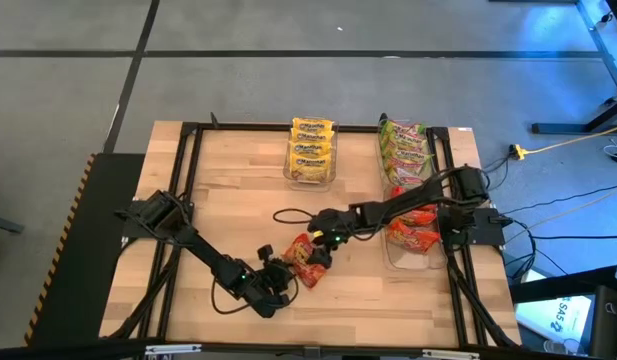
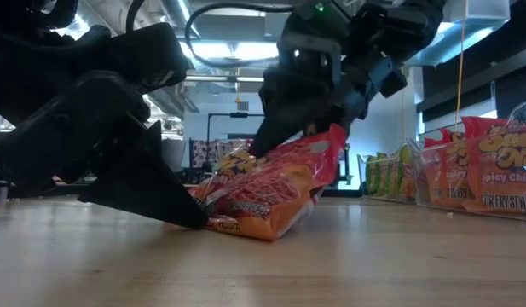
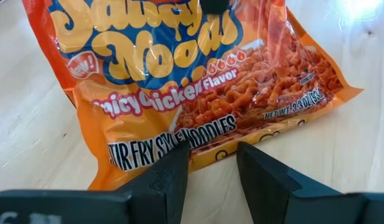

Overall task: Sort Maruchan noodles
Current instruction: Put the orange noodle pack into the bottom right transparent bin

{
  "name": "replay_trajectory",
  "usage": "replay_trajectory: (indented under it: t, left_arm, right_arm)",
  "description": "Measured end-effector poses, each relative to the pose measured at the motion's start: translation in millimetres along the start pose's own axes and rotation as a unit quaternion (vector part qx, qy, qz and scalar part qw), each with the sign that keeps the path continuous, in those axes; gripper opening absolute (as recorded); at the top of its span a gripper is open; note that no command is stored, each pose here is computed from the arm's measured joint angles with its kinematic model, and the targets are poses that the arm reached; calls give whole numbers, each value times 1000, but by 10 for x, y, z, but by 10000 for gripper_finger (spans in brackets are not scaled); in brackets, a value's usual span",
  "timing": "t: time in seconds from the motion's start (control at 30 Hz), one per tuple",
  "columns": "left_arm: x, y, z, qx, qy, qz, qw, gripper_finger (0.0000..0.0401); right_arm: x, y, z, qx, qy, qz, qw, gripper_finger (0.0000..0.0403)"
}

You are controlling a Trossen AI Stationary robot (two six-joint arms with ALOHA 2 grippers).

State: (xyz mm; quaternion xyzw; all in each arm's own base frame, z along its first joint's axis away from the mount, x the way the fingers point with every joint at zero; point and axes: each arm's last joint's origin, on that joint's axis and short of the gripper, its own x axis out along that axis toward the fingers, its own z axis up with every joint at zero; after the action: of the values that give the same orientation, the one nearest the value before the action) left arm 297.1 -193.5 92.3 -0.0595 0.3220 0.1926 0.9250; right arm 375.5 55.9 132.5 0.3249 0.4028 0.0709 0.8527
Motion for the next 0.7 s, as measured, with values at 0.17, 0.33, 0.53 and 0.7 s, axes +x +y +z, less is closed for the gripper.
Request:
replay_trajectory:
  t: [0.17,0.33,0.53,0.7]
  left_arm:
    - [6,3,3,0,-1,0,1000,133]
    - [8,0,8,-2,-2,-2,1000,133]
    - [10,2,8,-2,-6,3,1000,133]
    - [2,6,18,1,-11,6,1000,133]
  right_arm:
    - [151,-31,-79,13,-3,-7,1000,353]
    - [247,-26,-89,4,-15,23,1000,347]
    - [253,-17,-85,2,-18,32,999,276]
    - [254,-21,-86,-5,-18,30,999,199]
